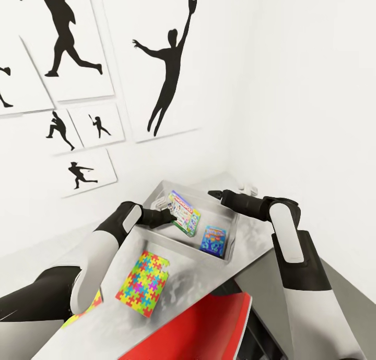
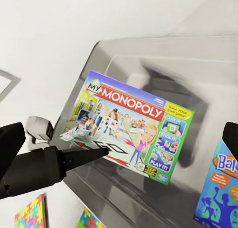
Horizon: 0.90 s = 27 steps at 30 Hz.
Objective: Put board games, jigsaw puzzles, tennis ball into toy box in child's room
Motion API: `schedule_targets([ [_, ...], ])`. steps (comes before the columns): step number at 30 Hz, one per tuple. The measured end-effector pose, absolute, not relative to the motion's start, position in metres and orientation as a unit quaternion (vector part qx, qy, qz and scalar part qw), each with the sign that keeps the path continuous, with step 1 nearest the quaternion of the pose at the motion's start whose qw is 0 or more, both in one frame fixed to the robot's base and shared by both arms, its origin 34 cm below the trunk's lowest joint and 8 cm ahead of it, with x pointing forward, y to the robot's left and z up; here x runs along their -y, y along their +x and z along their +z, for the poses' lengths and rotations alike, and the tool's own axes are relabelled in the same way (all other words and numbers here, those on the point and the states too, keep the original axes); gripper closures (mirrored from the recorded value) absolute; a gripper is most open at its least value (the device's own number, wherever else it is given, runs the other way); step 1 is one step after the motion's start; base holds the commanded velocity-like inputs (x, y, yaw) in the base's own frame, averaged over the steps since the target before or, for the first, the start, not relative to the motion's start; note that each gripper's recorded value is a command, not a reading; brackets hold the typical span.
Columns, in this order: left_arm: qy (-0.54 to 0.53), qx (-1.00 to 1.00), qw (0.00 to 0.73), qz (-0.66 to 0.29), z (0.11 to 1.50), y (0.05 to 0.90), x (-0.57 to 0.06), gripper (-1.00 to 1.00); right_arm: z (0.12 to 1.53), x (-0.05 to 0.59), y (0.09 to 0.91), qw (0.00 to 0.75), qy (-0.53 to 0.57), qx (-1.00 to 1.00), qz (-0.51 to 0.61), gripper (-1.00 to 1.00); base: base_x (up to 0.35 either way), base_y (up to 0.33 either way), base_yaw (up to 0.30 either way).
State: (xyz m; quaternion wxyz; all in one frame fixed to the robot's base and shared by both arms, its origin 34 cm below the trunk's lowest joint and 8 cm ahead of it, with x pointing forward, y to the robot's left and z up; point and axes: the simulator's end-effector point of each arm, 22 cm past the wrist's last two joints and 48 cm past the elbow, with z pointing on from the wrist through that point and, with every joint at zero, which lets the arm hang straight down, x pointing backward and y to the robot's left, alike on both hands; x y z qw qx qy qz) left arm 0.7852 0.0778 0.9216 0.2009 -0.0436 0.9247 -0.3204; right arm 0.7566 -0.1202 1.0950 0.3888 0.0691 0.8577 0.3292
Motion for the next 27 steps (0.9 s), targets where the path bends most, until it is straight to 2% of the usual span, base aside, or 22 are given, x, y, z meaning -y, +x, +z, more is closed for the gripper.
schedule_targets([
  [27,-0.045,-0.92,0.221,-0.321,0.913,0.798,-0.075,1.0,1.072,0.119,0.759,0.373,0.074,-0.864,0.329,-1.0,0.0,0.0,0.0],
])
